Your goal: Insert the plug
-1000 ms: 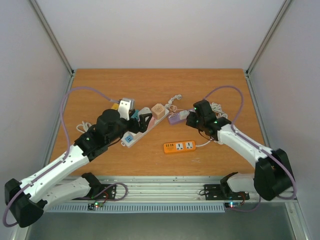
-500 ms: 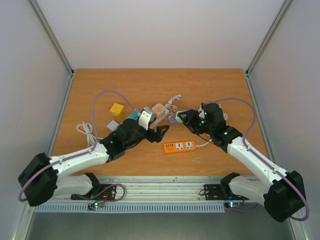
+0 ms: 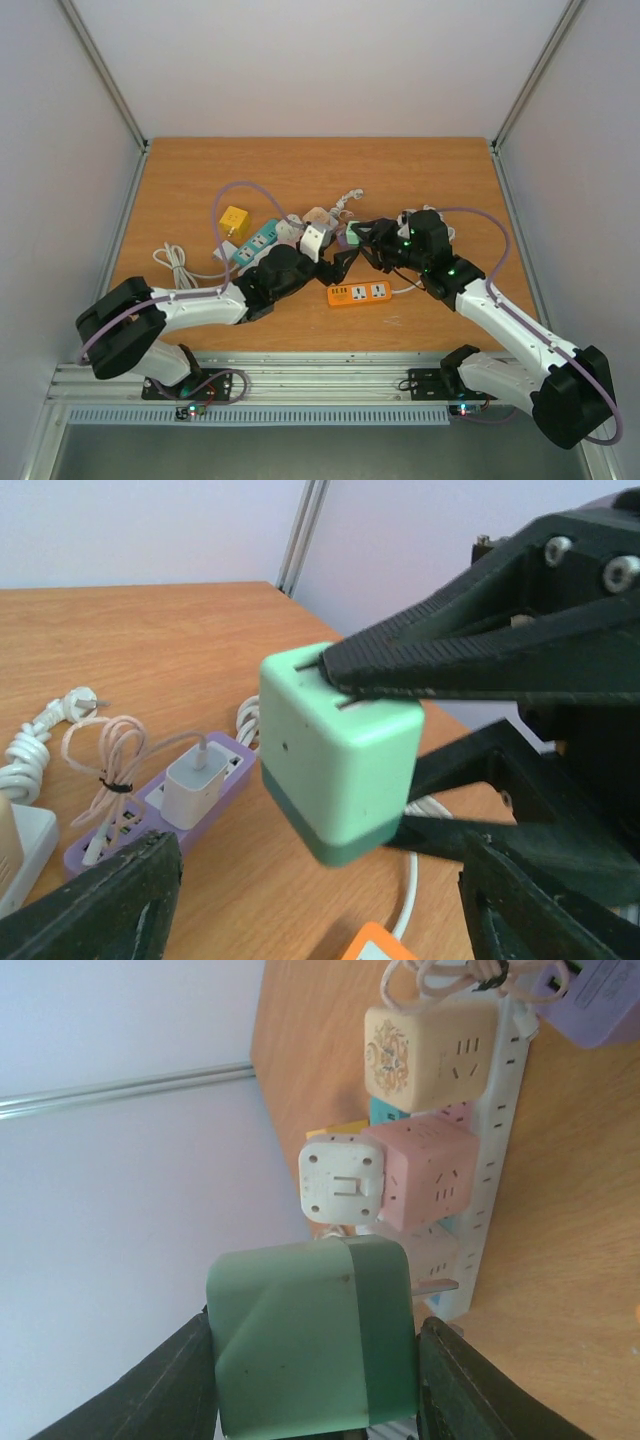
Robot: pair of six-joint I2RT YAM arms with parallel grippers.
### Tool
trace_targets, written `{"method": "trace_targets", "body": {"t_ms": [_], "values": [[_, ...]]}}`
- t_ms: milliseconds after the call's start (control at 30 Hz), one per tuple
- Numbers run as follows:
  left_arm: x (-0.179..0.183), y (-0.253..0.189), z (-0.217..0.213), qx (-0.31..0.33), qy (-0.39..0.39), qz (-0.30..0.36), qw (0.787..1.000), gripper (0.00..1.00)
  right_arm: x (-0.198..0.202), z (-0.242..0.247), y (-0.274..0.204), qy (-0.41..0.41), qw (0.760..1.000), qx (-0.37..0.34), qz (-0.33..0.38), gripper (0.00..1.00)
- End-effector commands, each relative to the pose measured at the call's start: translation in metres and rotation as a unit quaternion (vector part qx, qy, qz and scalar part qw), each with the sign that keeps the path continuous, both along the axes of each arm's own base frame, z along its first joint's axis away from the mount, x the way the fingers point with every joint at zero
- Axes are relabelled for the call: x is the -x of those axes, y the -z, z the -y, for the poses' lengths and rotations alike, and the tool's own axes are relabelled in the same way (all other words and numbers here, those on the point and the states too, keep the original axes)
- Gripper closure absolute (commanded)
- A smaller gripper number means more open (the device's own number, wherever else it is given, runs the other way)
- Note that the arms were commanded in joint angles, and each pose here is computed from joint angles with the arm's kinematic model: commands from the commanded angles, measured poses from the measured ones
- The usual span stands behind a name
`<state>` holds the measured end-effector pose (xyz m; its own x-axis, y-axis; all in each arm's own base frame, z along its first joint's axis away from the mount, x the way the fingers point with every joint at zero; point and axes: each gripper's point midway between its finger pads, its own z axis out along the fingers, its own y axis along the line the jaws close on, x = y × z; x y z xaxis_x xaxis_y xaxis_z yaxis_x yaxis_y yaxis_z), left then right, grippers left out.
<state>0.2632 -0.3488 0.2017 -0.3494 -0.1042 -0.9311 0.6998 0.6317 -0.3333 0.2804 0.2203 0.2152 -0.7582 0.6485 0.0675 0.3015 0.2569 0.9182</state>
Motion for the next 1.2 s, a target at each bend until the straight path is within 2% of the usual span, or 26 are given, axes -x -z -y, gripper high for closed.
{"method": "trace_targets", "body": {"t_ms": [0,167,433,533,633,767,867,1033,1167], "values": [[-0.014,-0.043,0.011,0.064,-0.030,0.037,0.997,0.26,0.004,-0.003,-0.013,0.010,1.000,-0.016,0.001,0.57],[-0.021,-0.042,0.018,0.059,-0.038,0.034,0.997,0.37,0.009,-0.009,-0.010,0.002,1.000,-0.016,-0.006,0.57],[-0.022,-0.030,0.023,0.037,-0.032,0.033,0.998,0.69,0.013,-0.005,-0.013,0.005,1.000,-0.005,0.003,0.55],[-0.016,-0.032,0.026,0.030,-0.011,0.050,0.998,0.76,0.013,0.004,-0.019,0.013,0.999,0.028,0.031,0.47],[-0.006,-0.037,0.031,0.016,0.022,0.079,0.996,0.80,0.015,0.018,-0.027,0.013,0.993,0.092,0.078,0.27],[0.005,-0.037,0.038,-0.021,0.068,0.112,0.991,0.82,0.020,0.032,-0.038,-0.025,0.967,0.198,0.156,0.15],[0.024,-0.032,0.046,-0.055,0.132,0.152,0.978,0.81,0.033,0.026,-0.044,-0.124,0.929,0.272,0.219,0.14],[0.049,-0.026,0.052,-0.117,0.216,0.244,0.938,0.83,0.058,0.037,-0.046,-0.214,0.877,0.348,0.254,0.15],[0.052,-0.027,0.050,-0.137,0.222,0.297,0.918,0.83,0.070,0.048,-0.038,-0.233,0.867,0.374,0.233,0.16]]}}
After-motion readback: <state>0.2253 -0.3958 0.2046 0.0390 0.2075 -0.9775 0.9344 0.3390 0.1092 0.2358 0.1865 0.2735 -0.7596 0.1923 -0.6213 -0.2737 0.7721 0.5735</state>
